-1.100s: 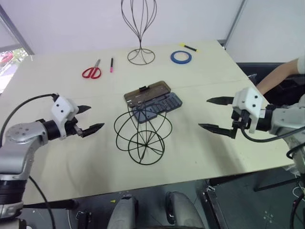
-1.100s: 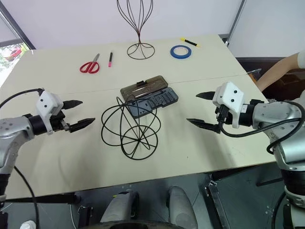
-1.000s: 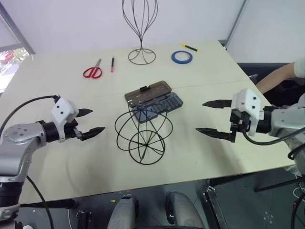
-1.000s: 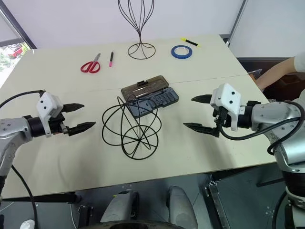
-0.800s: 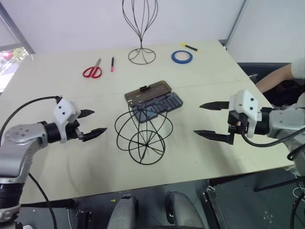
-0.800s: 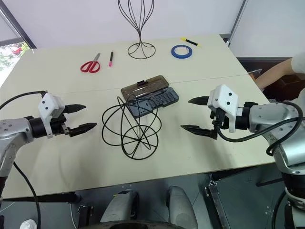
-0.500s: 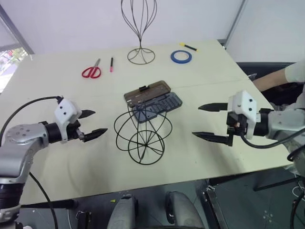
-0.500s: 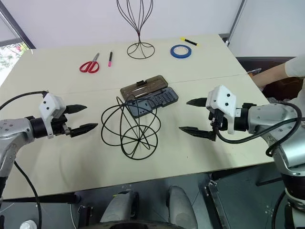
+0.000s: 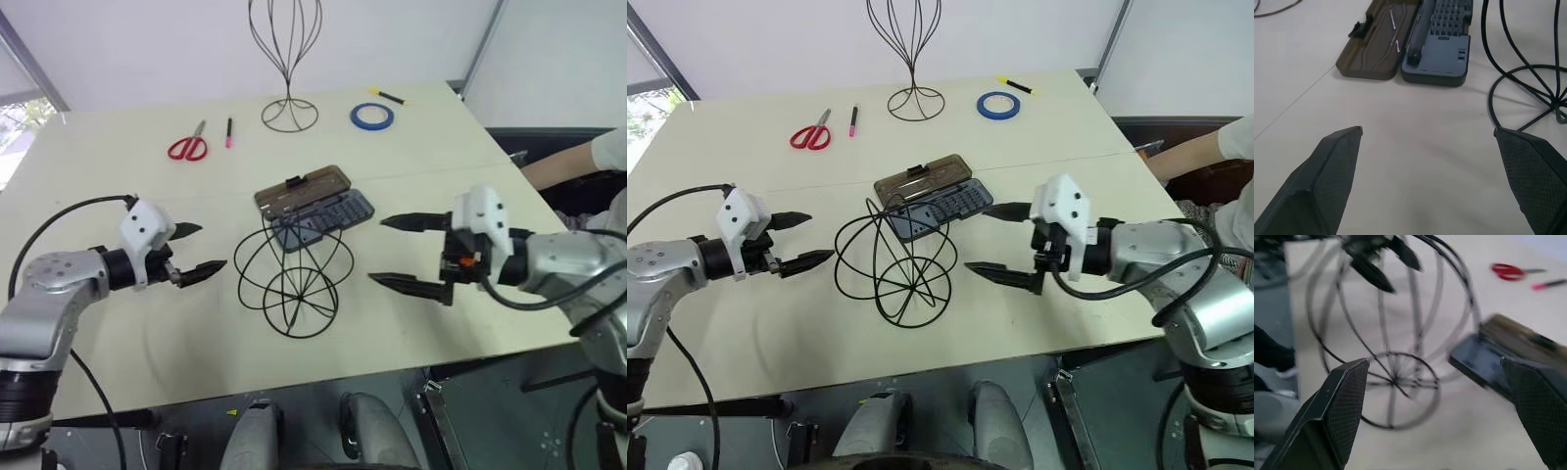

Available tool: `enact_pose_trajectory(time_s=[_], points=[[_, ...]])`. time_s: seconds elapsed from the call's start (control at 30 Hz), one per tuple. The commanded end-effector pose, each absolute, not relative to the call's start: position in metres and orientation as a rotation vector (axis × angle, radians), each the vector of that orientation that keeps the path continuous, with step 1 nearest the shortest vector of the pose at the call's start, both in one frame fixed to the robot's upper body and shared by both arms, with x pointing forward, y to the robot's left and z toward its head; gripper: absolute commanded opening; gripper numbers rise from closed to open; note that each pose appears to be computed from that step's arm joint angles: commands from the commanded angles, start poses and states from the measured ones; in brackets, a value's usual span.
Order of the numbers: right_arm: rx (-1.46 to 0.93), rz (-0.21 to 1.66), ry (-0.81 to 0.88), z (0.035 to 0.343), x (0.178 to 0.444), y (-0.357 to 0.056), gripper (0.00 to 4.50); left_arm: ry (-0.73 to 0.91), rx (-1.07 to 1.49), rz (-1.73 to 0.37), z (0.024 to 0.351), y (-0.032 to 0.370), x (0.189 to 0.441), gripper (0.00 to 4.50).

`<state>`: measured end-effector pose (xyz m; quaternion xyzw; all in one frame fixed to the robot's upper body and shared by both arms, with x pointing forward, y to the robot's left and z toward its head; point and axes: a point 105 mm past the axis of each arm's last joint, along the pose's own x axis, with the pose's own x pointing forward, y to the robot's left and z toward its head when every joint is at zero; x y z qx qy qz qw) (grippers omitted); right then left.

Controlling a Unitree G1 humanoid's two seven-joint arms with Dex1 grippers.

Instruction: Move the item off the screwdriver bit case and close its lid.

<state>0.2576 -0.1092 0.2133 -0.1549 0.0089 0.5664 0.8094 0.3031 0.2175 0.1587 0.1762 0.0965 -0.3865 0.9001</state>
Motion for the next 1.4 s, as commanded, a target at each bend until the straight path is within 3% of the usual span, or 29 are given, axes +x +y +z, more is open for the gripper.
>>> enact_pose_trajectory(time_s=[0.03,0.4,0.5,0.7,1.07,1.27,1.4], points=[[-0.284,1.242,-0.033,0.217,0.256,-0.09,4.47,0.163,0.4,-0.803,0.168,0.214,0.305,4.5],[-0.255,1.206,-0.045,0.199,0.27,-0.075,4.47,0.14,0.426,-0.772,0.169,0.215,0.307,4.5],[-0.268,1.203,-0.04,0.197,0.27,-0.076,3.19,0.14,0.427,-0.771,0.169,0.215,0.306,4.5],[-0.292,1.192,-0.029,0.194,0.271,-0.082,0.05,0.134,0.437,-0.772,0.169,0.212,0.309,4.5],[-0.322,1.215,-0.016,0.204,0.259,-0.09,0.05,0.133,0.45,-0.77,0.168,0.212,0.313,4.5],[-0.356,1.158,-0.113,0.255,0.265,-0.111,0.05,0.133,0.455,-0.779,0.164,0.21,0.316,4.5],[-0.344,1.032,-0.244,0.3,0.284,-0.131,0.05,0.129,0.462,-0.791,0.162,0.207,0.32,4.5]])
